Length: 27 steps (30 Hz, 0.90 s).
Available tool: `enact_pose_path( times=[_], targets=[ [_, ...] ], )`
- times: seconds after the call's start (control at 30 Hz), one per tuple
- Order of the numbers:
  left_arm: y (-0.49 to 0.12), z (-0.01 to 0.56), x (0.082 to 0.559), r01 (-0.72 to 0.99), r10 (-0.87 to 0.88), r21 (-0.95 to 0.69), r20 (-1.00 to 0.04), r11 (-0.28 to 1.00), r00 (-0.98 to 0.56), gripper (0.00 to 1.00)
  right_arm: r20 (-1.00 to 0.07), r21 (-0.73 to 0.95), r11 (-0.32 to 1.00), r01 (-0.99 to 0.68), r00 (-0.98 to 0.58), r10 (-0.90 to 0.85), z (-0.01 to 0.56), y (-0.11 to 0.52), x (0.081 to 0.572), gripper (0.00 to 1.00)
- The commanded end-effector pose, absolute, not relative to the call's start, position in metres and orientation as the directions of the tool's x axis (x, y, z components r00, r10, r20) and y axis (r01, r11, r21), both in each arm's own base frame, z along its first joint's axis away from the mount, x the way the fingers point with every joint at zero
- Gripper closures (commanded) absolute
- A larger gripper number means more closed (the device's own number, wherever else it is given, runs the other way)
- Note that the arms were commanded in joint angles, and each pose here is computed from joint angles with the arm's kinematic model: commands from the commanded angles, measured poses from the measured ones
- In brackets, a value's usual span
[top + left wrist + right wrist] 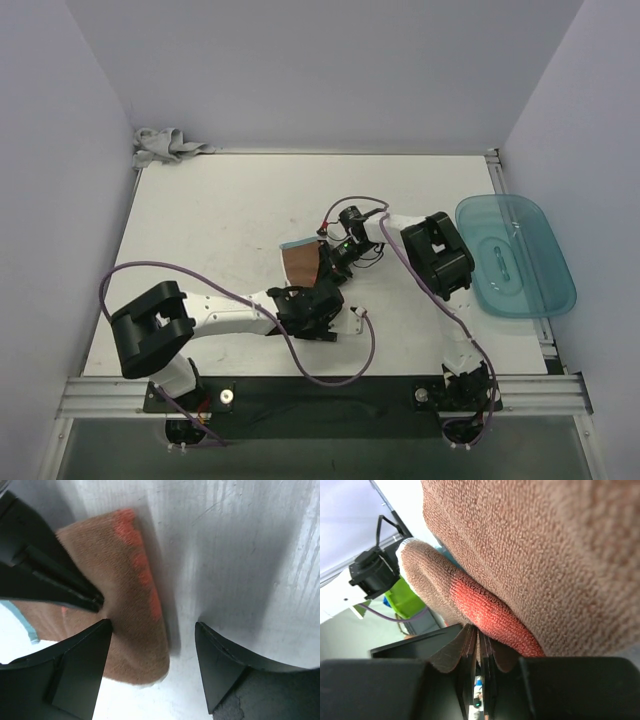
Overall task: Roll the towels
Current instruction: Roll the towel
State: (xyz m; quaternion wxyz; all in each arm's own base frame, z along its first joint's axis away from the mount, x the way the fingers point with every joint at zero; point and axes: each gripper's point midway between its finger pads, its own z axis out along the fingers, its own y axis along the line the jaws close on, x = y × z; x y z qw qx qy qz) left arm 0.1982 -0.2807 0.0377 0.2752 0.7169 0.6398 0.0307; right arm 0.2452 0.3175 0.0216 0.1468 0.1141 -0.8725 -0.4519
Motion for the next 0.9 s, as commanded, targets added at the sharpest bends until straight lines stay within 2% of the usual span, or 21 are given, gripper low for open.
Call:
enact_pose_path(
  times=[0.0,0.13,0.2,0.23,0.27,0.37,0.4,0.47,0.5,0.53,0.6,0.67,0.77,0.8,0.87],
  targets=[
    [-0.296,0.033,0.206,0.865,0.922,0.502,-0.335,0.000,0.194,0.22,0.185,0.789,0.612,-0.045,-0.933,-0.307,-0.002,0.315,0.248,0.90],
    [-0.288,0.019,0.213,0.843,0.937,0.538,-0.292,-0.003,0.190,0.26,0.210,0.796,0.604,-0.018,-0.929,-0.304,-0.004,0.316,0.246,0.90],
    [-0.284,0.010,0.211,0.848,0.941,0.529,-0.275,-0.024,0.198,0.33,0.201,0.799,0.601,-0.024,-0.931,-0.305,0.000,0.316,0.245,0.89],
    [-0.285,0.005,0.205,0.864,0.940,0.501,-0.277,-0.038,0.202,0.38,0.195,0.799,0.601,-0.030,-0.932,-0.305,0.002,0.316,0.246,0.89],
    [-0.278,-0.001,0.199,0.883,0.948,0.466,-0.250,-0.060,0.197,0.52,0.191,0.798,0.602,-0.030,-0.935,-0.299,0.004,0.314,0.248,0.89],
    [-0.271,-0.008,0.180,0.938,0.952,0.341,-0.261,-0.067,0.163,0.66,0.134,0.799,0.598,-0.052,-0.956,-0.262,0.020,0.307,0.266,0.87],
    [-0.271,-0.007,0.174,0.948,0.950,0.313,-0.274,-0.061,0.152,0.74,0.091,0.803,0.592,-0.068,-0.968,-0.235,0.034,0.300,0.280,0.86],
    [-0.264,-0.011,0.162,0.972,0.953,0.226,-0.275,-0.066,0.128,0.80,0.018,0.796,0.596,-0.107,-0.980,-0.200,0.052,0.291,0.300,0.79],
    [-0.263,-0.011,0.159,0.979,0.953,0.198,-0.283,-0.056,0.112,0.88,-0.060,0.793,0.591,-0.152,-0.983,-0.173,0.072,0.279,0.317,0.77],
    [-0.266,-0.010,0.152,0.988,0.946,0.143,-0.309,-0.059,0.101,0.89,-0.091,0.767,0.618,-0.172,-0.983,-0.160,0.078,0.270,0.324,0.75],
    [-0.259,-0.010,0.152,0.995,0.950,0.092,-0.305,-0.039,0.065,0.91,-0.235,0.727,0.630,-0.272,-0.961,-0.143,0.117,0.256,0.347,0.71],
    [-0.257,-0.008,0.154,0.999,0.949,0.041,-0.312,-0.024,0.036,0.93,-0.334,0.661,0.679,-0.319,-0.936,-0.114,0.139,0.229,0.366,0.69],
    [-0.258,0.002,0.152,0.997,0.937,-0.072,-0.350,-0.024,-0.003,0.96,-0.491,0.569,0.724,-0.390,-0.867,-0.082,0.191,0.192,0.377,0.65],
    [-0.261,0.006,0.149,0.992,0.925,-0.124,-0.380,-0.034,-0.016,0.96,-0.512,0.543,0.740,-0.397,-0.855,-0.083,0.198,0.182,0.376,0.64],
    [-0.262,0.012,0.150,0.984,0.925,-0.172,-0.380,-0.037,-0.031,0.96,-0.609,0.451,0.767,-0.457,-0.786,-0.111,0.225,0.161,0.371,0.61]
  ],
)
